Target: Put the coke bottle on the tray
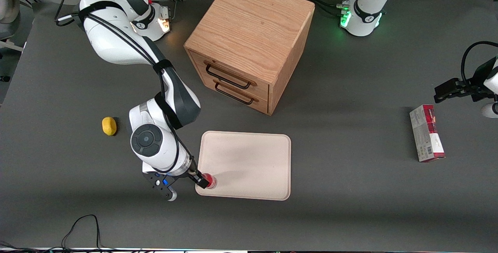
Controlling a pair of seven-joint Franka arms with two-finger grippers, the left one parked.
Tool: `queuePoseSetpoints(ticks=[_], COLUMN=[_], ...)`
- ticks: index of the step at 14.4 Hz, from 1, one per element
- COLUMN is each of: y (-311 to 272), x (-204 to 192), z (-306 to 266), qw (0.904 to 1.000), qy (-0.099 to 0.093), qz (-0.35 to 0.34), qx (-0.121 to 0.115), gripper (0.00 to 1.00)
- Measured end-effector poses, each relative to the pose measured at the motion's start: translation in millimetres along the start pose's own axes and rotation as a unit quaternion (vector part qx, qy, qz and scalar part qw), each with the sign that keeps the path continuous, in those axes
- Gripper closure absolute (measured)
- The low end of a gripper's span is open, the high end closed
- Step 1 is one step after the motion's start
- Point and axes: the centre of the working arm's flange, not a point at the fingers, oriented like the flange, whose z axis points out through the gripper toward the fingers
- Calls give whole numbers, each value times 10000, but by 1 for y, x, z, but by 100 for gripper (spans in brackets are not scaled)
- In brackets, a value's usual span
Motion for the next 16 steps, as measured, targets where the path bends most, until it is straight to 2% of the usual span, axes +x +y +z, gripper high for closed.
queuePoseSetpoints(ticks=[3, 7, 9, 11, 13, 16], y=[0, 15, 40, 75, 120, 191], x=[1, 7, 21, 49, 78, 91], z=[-4, -47, -83, -117, -145, -180], qw=[10000, 9990, 9940, 9836, 9696, 9421], qy=[0, -102, -391, -686, -902, -1086], qz=[6, -254, -761, -1465, -2142, -3080], qx=[-13, -356, -678, -797, -761, -756], gripper=[0, 0, 0, 0, 0, 0])
